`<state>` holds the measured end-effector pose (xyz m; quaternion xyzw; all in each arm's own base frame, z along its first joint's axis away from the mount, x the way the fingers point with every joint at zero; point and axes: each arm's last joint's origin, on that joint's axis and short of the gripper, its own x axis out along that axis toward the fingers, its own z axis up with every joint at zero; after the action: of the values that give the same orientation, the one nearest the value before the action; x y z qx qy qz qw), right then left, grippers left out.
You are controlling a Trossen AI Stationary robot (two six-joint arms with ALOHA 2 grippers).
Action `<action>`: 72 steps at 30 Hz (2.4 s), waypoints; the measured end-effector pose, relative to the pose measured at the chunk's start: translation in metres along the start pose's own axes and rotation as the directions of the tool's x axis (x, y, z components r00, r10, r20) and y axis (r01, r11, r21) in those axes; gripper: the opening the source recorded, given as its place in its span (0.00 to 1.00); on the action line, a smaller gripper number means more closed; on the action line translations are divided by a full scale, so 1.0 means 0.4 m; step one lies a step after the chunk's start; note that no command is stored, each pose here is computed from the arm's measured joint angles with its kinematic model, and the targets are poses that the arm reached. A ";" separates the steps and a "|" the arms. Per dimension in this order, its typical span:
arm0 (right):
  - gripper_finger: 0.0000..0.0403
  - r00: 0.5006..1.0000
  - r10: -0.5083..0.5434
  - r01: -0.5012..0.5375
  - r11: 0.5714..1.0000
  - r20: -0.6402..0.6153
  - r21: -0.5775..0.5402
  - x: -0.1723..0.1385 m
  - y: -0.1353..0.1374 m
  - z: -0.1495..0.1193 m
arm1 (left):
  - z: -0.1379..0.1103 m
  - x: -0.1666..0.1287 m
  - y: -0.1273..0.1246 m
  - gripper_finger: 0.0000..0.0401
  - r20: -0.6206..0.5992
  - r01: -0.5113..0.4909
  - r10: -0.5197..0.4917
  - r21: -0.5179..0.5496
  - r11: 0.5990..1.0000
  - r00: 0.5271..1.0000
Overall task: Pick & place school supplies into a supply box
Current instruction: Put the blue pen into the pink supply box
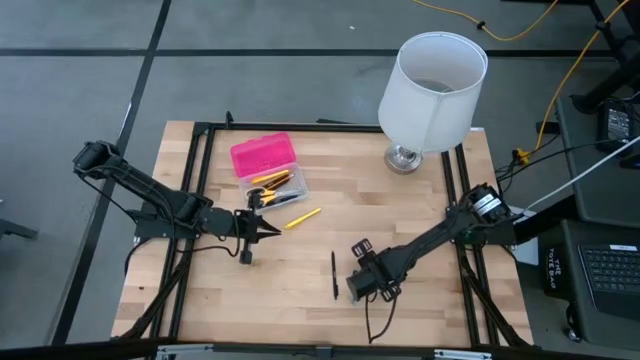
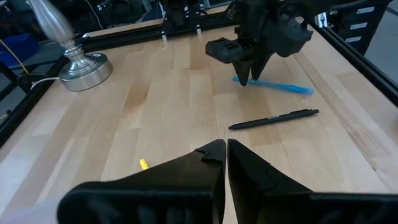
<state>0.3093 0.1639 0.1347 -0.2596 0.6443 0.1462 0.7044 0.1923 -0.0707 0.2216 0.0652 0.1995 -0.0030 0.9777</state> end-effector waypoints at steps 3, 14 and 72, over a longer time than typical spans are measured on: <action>0.39 0.999 0.038 -0.038 0.999 0.004 0.018 0.003 -0.011 -0.001 | 0.000 0.000 0.000 0.03 0.000 -0.006 0.006 0.000 1.000 1.000; 0.25 0.989 0.142 -0.149 0.973 0.049 0.178 0.011 -0.016 0.007 | 0.000 0.000 0.001 0.02 0.000 -0.009 0.009 0.044 0.999 1.000; 0.04 0.893 -0.074 -0.080 0.944 0.444 0.319 -0.139 -0.233 -0.153 | 0.001 0.000 0.001 0.03 0.003 -0.007 0.007 0.024 1.000 1.000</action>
<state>0.3016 0.0604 0.2040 -0.0966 0.4795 0.0940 0.8671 0.1925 -0.0705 0.2219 0.0777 0.1979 -0.0023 0.9771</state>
